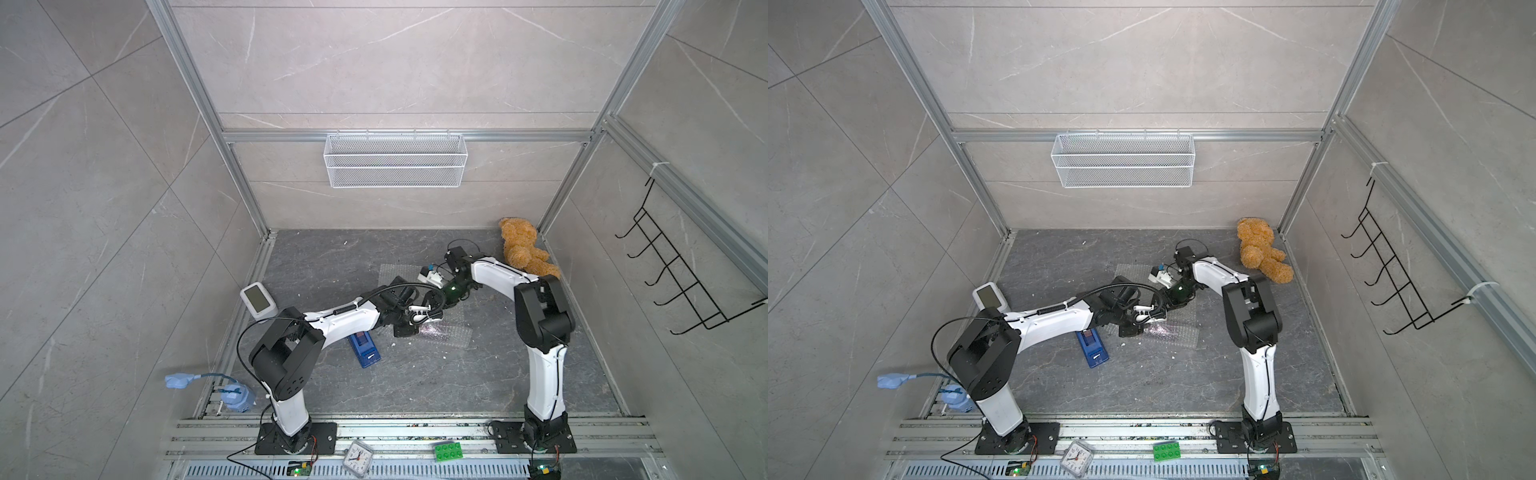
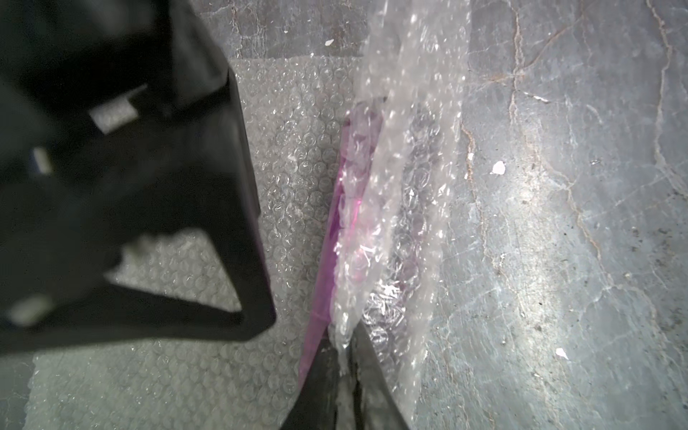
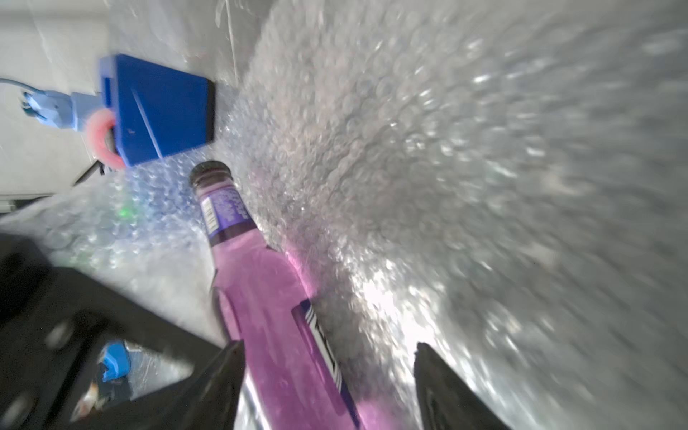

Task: Wrap wine bottles in bubble wrap
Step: Wrap the wine bottle in bubble wrap.

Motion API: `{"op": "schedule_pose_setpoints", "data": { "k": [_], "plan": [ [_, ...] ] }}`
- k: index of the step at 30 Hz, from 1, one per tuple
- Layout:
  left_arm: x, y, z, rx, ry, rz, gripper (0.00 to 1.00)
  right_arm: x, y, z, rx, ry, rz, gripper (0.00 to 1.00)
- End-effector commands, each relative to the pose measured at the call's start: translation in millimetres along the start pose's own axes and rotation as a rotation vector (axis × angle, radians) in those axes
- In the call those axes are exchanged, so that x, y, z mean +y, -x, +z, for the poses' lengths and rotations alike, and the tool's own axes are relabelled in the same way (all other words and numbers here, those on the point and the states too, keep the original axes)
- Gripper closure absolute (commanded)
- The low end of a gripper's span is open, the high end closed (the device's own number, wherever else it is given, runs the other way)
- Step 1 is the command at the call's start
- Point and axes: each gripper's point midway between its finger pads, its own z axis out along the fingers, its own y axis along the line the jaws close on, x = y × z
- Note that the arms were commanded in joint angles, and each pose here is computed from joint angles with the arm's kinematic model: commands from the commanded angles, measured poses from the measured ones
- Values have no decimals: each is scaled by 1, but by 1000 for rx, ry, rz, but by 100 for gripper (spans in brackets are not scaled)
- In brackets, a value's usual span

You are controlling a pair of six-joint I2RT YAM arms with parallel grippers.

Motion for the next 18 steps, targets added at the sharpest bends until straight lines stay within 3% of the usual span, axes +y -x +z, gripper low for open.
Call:
{"op": "schedule_pose_setpoints", "data": {
  "k": [1,7,12,18],
  "plan": [
    [-5,-10,5,27,-43,-46,87,8,13,-47,-238,-8,33,23],
    [-7,-12,5,22,-60,-71,86,18,-29,-73,-415,-8,104,18],
    [-9,-15,6,27,-75,-91,86,25,-56,-69,-434,-3,110,16],
    [-13,-16,5,15,-102,-129,86,22,-59,-72,-447,-47,120,16]
  ]
}}
